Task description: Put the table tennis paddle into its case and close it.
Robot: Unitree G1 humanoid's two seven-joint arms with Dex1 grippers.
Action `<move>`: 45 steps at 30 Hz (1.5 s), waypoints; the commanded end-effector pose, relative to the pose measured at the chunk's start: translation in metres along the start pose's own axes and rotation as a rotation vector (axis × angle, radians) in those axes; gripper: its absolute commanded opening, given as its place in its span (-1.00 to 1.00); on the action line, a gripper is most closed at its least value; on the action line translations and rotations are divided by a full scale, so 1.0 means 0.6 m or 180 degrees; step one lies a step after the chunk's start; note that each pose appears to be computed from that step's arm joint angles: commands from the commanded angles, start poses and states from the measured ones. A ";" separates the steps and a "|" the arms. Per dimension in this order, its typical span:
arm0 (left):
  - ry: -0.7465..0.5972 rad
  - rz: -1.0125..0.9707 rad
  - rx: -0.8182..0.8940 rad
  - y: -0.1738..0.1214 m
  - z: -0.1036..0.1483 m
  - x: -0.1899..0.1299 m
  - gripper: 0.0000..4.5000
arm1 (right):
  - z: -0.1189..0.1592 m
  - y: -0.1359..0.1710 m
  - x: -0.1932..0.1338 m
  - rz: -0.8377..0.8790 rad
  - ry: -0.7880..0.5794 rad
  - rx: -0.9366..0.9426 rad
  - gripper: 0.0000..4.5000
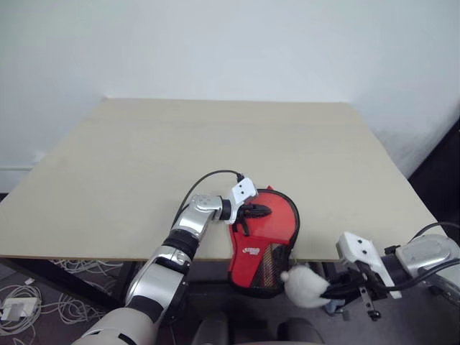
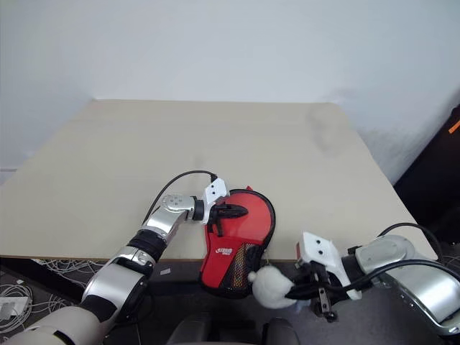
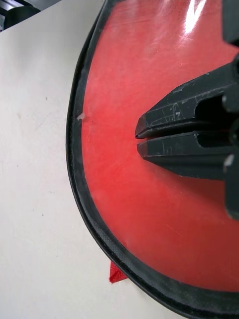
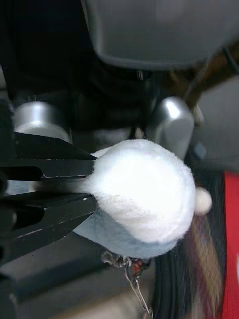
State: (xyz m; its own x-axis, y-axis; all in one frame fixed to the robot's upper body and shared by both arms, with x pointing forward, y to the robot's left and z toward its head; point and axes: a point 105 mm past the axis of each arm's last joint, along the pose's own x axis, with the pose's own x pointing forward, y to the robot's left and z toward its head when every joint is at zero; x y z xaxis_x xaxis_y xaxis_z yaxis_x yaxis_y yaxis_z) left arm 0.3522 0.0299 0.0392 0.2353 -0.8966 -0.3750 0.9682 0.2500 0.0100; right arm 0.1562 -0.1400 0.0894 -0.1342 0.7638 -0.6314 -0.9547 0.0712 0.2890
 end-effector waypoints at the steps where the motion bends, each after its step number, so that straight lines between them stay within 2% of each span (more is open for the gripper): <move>1: 0.0279 -0.0067 -0.0135 -0.009 -0.037 0.000 -1.00 | 0.008 0.032 0.007 0.0301 0.0033 -0.0153 -0.99; 10: 0.0280 -0.0115 -0.0125 -0.013 -0.034 0.002 -1.00 | 0.003 0.074 0.021 0.0599 0.0110 -0.0253 -0.99; 14: 0.0262 -0.0096 -0.0126 -0.011 -0.030 0.006 -1.00 | 0.020 0.105 0.031 0.0786 -0.0001 -0.0325 -0.99; 22: 0.0168 0.0138 -0.0176 0.005 -0.022 0.010 -1.00 | 0.029 0.084 0.027 0.0549 -0.0111 -0.0291 -0.99; 25: 0.0155 0.0218 -0.0213 0.011 -0.023 0.008 -1.00 | 0.033 0.065 0.016 0.0386 -0.0131 -0.0348 -0.61; 26: 0.0153 0.0232 -0.0218 0.013 -0.023 0.007 -1.00 | 0.033 0.058 0.013 0.0324 -0.0120 -0.0356 -0.43; 29: 0.0104 0.0359 -0.0248 0.022 -0.020 0.002 -0.72 | 0.035 0.035 -0.006 0.0160 -0.0093 -0.0369 0.02; 35: -0.0184 0.0600 -0.0363 0.044 0.000 -0.042 0.19 | 0.063 0.016 -0.041 0.0061 -0.0361 -0.0264 0.93; 36: -0.0242 0.0653 -0.0381 0.046 0.002 -0.054 0.33 | 0.071 0.001 -0.048 -0.0061 -0.0447 -0.0262 1.00; 38: -0.0294 0.0747 -0.0383 0.048 0.003 -0.079 0.65 | 0.087 -0.023 -0.053 -0.0250 -0.0581 -0.0275 1.00; 40: -0.0375 0.0905 -0.0411 0.046 0.004 -0.116 0.94 | 0.114 -0.070 -0.066 -0.0631 -0.0902 -0.0243 1.00; 45: -0.0524 0.1612 -0.0465 0.053 0.007 -0.239 0.98 | 0.163 -0.154 -0.073 -0.1242 -0.1518 -0.0077 1.00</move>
State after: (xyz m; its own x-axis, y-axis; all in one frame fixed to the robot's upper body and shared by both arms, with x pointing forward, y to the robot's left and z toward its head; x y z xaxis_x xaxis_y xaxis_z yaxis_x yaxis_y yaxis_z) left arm 0.3432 0.1481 0.0626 0.6146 -0.7318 -0.2946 0.7569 0.6523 -0.0411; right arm 0.2636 -0.1166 0.1564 0.2864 0.9057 -0.3125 -0.9359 0.3343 0.1111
